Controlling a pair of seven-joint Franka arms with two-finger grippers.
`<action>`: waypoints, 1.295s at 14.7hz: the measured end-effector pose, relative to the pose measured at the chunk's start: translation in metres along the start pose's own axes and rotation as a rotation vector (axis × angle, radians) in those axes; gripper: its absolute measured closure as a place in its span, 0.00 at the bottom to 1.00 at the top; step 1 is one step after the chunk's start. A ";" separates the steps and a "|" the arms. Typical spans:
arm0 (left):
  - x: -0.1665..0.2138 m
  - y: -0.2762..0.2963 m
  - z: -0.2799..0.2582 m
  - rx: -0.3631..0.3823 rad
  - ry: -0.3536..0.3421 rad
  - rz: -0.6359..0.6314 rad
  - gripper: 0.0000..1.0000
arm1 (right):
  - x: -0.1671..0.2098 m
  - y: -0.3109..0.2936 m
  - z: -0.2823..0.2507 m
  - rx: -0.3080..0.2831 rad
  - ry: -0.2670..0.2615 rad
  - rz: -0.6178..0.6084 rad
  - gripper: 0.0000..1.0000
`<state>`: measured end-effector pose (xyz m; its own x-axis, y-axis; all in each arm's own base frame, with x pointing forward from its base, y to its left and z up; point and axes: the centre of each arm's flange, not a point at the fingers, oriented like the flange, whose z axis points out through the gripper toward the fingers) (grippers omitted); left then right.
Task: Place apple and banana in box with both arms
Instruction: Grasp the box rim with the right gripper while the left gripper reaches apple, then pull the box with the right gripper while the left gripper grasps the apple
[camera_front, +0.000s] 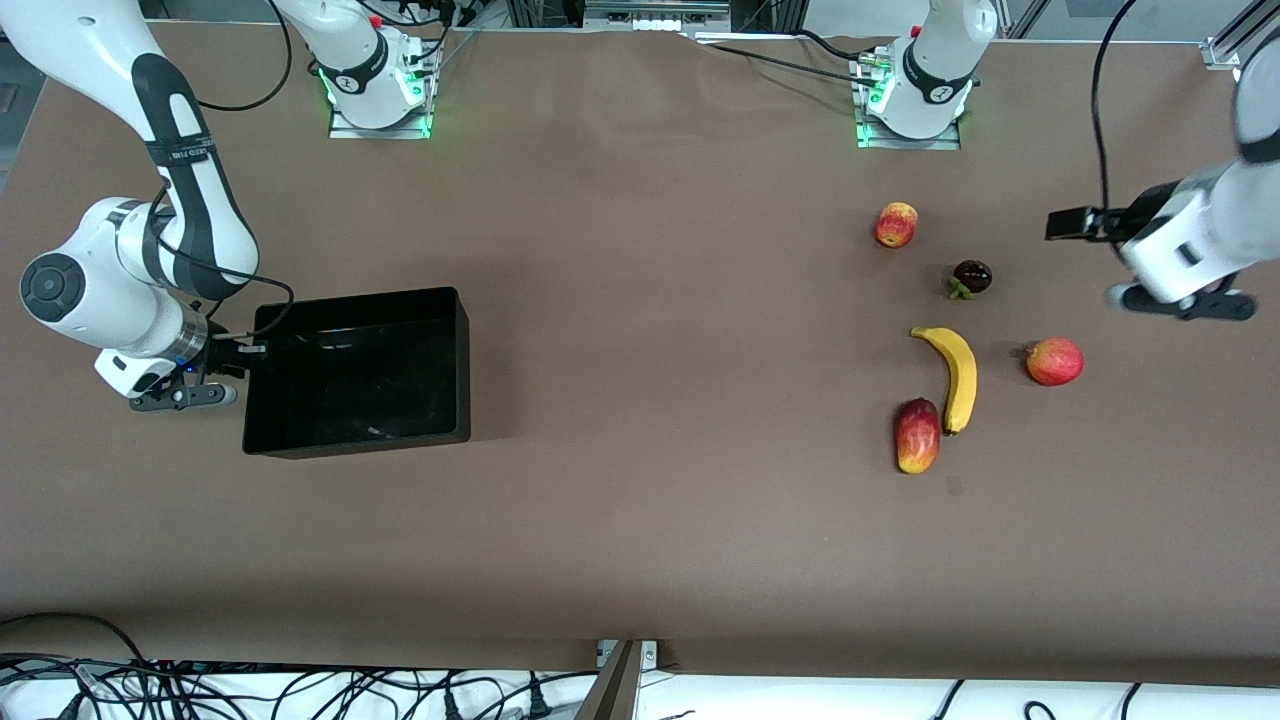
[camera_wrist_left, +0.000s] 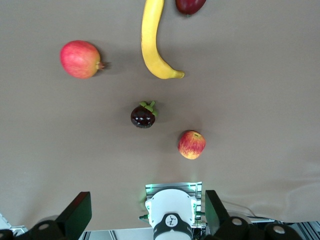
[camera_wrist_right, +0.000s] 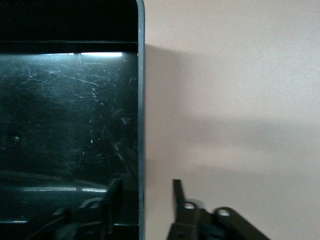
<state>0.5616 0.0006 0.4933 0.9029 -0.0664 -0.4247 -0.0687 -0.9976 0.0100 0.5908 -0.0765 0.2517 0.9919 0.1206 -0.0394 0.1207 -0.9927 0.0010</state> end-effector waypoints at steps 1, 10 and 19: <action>0.009 0.005 0.016 0.002 -0.001 0.010 0.00 | -0.001 0.000 0.000 0.001 -0.002 0.000 0.67; -0.026 0.080 0.202 0.080 -0.029 0.085 0.00 | 0.025 -0.044 -0.061 0.057 -0.047 -0.026 0.94; -0.045 0.090 0.327 0.058 -0.061 0.114 0.00 | 0.041 -0.208 -0.090 0.121 -0.087 0.050 0.94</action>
<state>0.3764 -0.0800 0.2171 0.8605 -0.1759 -0.4781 -0.1950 -0.9808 0.0098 0.6094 0.1352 0.3394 0.9888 0.0756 -0.1286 0.0608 -0.9914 -0.1155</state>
